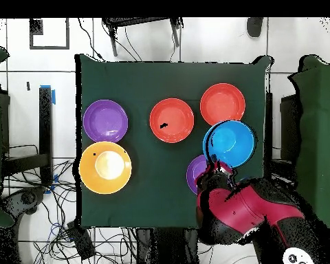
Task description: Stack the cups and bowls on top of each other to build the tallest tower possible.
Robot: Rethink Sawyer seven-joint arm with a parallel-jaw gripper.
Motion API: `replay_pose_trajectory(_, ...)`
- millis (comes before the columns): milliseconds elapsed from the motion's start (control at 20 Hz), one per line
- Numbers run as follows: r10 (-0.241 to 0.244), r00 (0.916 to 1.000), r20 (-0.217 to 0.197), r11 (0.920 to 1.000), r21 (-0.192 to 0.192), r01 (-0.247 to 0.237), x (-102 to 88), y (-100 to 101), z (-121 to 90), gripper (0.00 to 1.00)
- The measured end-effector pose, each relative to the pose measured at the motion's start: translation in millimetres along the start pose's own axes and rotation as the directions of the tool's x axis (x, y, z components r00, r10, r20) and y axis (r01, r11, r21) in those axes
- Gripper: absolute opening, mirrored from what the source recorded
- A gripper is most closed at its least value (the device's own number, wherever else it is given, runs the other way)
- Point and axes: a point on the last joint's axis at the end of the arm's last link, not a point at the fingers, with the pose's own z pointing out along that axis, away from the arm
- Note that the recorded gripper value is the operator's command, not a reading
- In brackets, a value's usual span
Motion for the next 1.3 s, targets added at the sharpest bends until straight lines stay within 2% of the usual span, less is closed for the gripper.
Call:
replay_pose_trajectory(250, -0.004, 1.0, -0.003, 1.0, 0.0, 0.004, 1.6, 0.9, 0.3, 0.0)
replay_pose_trajectory(600, -0.041, 0.9991, -0.01, 0.9991, 0.001, 0.041, 2.5, 4.9, 1.0, 0.0)
replay_pose_trajectory(1300, -0.041, 0.9989, -0.023, 0.9992, -0.002, 0.041, 4.6, 8.6, 0.1, 0.0)
